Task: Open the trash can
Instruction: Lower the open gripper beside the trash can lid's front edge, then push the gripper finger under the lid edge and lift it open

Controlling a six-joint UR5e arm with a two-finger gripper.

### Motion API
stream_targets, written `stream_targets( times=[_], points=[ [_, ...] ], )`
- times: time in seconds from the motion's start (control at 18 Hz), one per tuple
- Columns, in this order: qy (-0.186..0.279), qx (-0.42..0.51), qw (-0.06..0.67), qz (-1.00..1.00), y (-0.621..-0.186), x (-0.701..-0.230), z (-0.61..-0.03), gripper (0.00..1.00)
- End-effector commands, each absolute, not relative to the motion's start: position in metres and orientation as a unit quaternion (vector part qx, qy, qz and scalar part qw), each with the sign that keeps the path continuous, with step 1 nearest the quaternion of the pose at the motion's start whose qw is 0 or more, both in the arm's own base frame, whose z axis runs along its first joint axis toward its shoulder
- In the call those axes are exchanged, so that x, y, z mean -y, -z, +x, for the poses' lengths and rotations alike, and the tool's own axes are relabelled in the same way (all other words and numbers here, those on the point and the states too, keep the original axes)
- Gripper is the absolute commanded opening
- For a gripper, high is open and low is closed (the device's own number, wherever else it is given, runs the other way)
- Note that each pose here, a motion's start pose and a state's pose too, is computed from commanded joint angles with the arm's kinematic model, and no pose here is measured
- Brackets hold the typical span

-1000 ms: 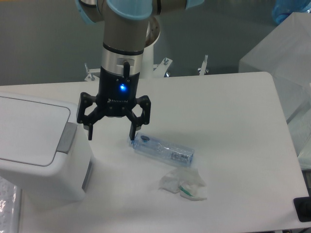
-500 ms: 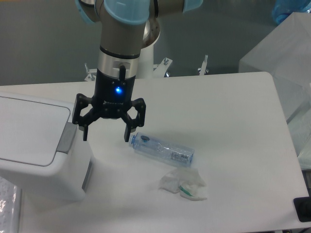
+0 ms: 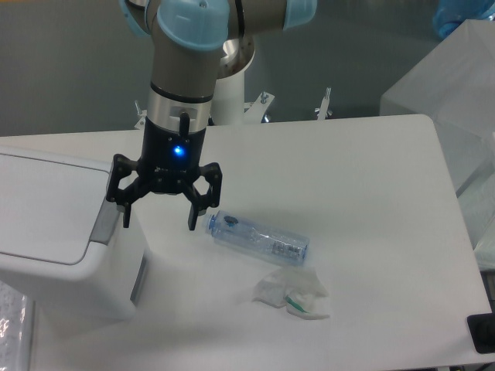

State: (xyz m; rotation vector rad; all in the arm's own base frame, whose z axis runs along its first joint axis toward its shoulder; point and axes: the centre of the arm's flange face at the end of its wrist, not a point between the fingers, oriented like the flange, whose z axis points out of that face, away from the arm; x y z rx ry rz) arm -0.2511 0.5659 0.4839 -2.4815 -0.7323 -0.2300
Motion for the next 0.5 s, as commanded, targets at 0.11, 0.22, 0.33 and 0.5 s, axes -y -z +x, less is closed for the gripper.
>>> stream_targets(
  times=[0.11, 0.22, 0.33, 0.5],
  points=[
    [0.085, 0.271, 0.269, -0.92, -0.4833, -0.5662, -0.2501, 1.0],
    [0.087, 0.271, 0.267, -0.921, -0.4806, -0.5677, -0.2502, 1.0],
    [0.086, 0.27, 0.268, -0.921, -0.4803, -0.5682, -0.2506, 1.0],
    [0.086, 0.264, 0.267, -0.923, -0.4786, -0.5716, -0.2453, 1.0]
  ],
)
